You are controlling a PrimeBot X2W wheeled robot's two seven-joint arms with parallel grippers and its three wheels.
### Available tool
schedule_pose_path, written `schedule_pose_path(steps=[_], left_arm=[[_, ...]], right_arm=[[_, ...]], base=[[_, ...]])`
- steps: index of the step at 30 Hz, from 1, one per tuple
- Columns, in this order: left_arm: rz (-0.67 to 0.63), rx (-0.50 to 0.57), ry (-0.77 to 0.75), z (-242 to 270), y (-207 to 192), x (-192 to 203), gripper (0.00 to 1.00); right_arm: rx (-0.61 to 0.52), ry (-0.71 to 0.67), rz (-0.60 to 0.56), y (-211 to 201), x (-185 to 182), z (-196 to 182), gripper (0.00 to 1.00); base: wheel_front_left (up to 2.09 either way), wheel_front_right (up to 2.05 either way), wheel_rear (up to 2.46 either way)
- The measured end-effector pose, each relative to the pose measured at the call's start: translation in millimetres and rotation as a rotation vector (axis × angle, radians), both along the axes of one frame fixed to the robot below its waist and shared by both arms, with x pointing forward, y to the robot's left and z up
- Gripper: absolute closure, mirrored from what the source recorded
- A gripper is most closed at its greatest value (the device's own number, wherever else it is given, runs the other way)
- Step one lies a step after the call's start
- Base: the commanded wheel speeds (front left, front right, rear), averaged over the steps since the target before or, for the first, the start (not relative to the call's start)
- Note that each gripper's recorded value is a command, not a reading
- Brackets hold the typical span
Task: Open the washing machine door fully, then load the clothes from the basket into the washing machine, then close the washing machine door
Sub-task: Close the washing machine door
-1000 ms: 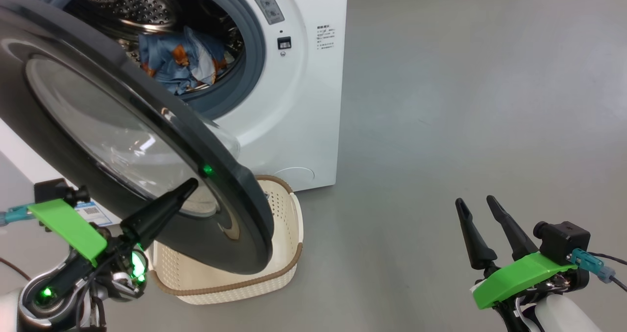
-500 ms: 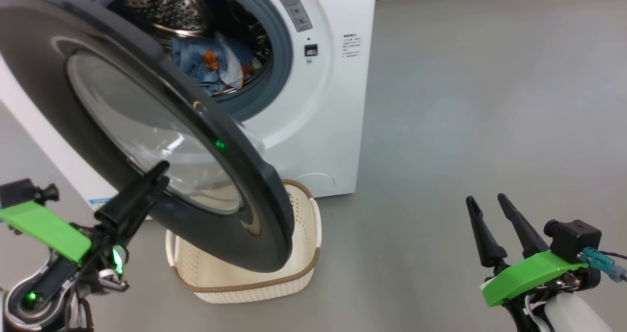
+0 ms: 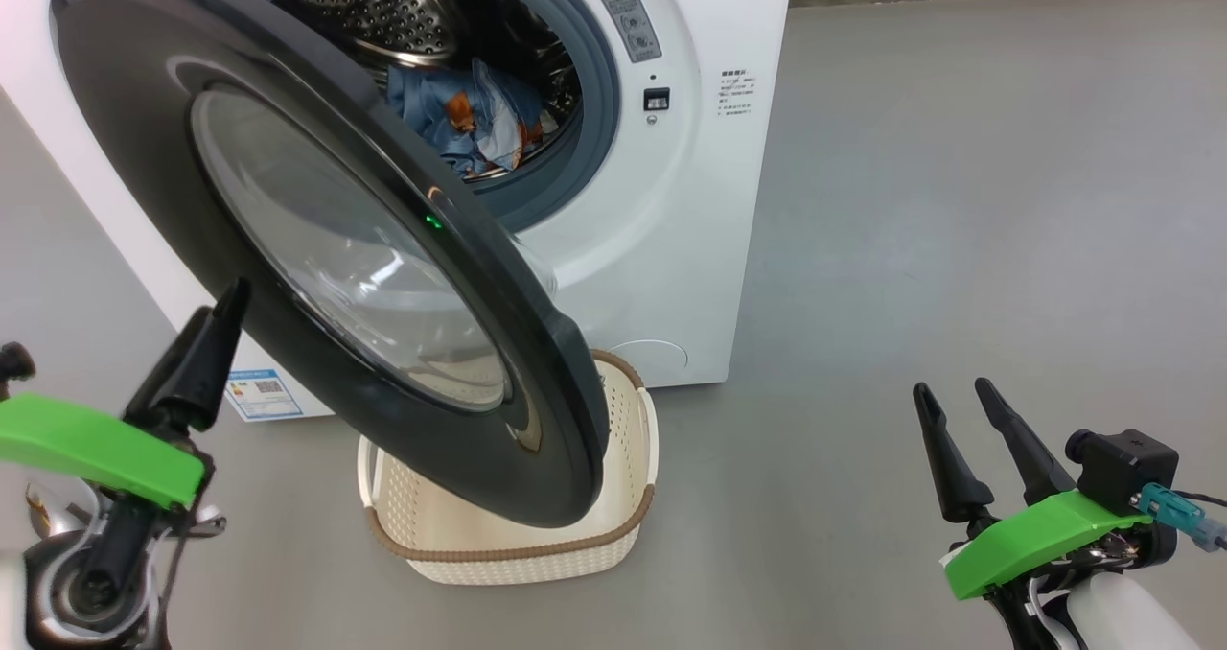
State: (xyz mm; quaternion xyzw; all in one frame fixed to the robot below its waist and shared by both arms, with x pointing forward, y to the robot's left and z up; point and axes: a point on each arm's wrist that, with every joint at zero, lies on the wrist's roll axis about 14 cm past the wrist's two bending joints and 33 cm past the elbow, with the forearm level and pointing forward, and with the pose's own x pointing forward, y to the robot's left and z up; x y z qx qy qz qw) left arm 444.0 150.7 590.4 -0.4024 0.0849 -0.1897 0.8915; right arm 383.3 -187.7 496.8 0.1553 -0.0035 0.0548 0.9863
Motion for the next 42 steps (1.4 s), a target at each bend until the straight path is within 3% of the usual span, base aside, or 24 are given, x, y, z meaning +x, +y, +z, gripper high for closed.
schedule_pose_path(steps=[6,9,14,21,31,42], left_arm=[[0.12,0.175,-0.152,7,12,-2,0.0],[0.166,0.193,-0.186,0,15,-8,0.0],[0.207,0.331,-0.241,-17,22,-16,0.0],[0.268,0.434,-0.295,-34,30,-21,0.0],[0.277,0.488,-0.274,-59,25,-32,0.0],[0.311,0.472,-0.255,-65,25,-37,0.0]], right_arm=[[-0.004,-0.004,-0.003,-2,-1,1,0.0],[-0.005,-0.006,-0.005,-3,-2,2,0.0],[-0.007,-0.007,-0.006,-4,-2,3,0.0],[-0.009,-0.006,-0.003,-3,-2,2,0.0],[-0.024,-0.005,0.006,-4,-1,2,0.0],[-0.034,-0.012,0.002,-8,-2,5,0.0]], base=[[0.0,0.0,0.0],[0.0,0.0,0.0],[0.0,0.0,0.0],[0.0,0.0,0.0],[0.0,0.0,0.0],[0.0,0.0,0.0]])
